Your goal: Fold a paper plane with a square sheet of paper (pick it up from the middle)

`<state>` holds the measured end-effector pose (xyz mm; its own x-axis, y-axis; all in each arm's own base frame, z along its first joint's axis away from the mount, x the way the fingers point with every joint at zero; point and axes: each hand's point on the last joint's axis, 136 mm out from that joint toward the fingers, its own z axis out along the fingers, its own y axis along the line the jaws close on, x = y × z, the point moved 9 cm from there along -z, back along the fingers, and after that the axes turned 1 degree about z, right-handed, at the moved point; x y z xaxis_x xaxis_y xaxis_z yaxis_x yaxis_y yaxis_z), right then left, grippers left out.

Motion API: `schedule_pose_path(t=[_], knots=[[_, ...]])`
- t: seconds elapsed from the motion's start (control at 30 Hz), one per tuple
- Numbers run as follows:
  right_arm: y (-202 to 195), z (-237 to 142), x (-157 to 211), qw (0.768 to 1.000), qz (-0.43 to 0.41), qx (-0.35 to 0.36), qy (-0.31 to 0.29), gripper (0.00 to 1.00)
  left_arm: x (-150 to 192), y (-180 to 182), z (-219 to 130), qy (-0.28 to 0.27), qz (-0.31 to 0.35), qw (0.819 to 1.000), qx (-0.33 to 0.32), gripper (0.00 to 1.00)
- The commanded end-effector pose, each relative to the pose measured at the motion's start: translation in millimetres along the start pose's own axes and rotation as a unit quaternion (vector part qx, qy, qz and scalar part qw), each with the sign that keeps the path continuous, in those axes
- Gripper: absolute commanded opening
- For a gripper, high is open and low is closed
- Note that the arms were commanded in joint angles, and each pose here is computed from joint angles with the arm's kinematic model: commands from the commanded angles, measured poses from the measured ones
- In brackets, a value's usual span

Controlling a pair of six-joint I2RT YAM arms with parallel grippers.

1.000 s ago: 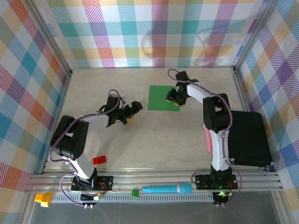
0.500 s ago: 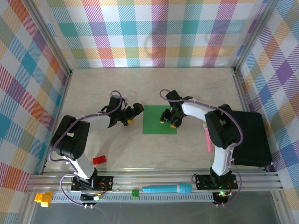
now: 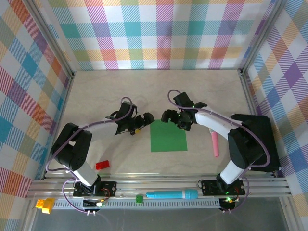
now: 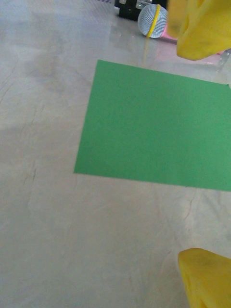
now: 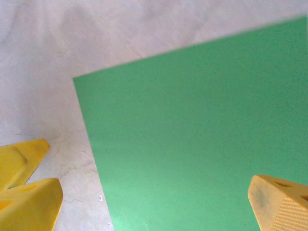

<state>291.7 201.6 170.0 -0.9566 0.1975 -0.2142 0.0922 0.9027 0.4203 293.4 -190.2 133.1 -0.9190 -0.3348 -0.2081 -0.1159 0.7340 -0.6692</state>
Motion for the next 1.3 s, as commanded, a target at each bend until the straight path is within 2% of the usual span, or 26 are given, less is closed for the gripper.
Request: schedule_pose_path(t=[0.0,0.2,0.33,0.43,0.6,0.73,0.8,0.97,1.1,1.27], knots=[[-7.8,22.1,-3.5,0.997,-0.071,0.019,0.035,0.99,4.8,-13.2,-12.3,-0.012,0.019,1.000,-0.003,1.00],[-13.6,43.1,-3.4,0.993,-0.085,0.034,0.067,0.99,14.4,-13.2,-19.0,-0.010,0.016,1.000,0.000,1.00],[-21.8,54.3,2.3,0.993,-0.064,0.054,0.086,0.99,16.9,-13.4,-22.7,-0.010,0.018,1.000,-0.001,1.00],[-30.5,62.4,7.8,0.992,-0.023,0.076,0.097,0.99,17.0,-13.6,-23.2,-0.011,0.021,1.000,-0.004,1.00],[-44.1,72.2,24.7,0.981,0.106,0.133,0.090,0.94,17.3,-8.3,-19.2,-0.007,0.030,0.999,-0.029,1.00],[-29.5,72.8,27.5,0.977,0.177,0.098,0.071,0.91,16.8,-4.3,-12.4,0.008,0.043,0.997,-0.059,1.00],[-15.7,66.3,18.9,0.981,0.176,0.062,0.060,0.90,17.3,-4.8,-10.2,0.016,0.054,0.996,-0.074,1.00],[5.7,20.5,-5.1,0.992,0.125,0.004,0.000,0.92,21.4,-13.9,-6.1,0.044,0.102,0.986,-0.123,1.00],[-10.9,-7.5,-13.3,0.994,0.104,-0.007,-0.032,0.99,28.0,-28.4,6.3,0.073,0.157,0.971,-0.163,1.00],[-44.8,-28.3,-15.3,0.995,0.086,0.002,-0.051,0.99,42.3,-49.6,27.9,0.107,0.234,0.941,-0.218,0.99]])
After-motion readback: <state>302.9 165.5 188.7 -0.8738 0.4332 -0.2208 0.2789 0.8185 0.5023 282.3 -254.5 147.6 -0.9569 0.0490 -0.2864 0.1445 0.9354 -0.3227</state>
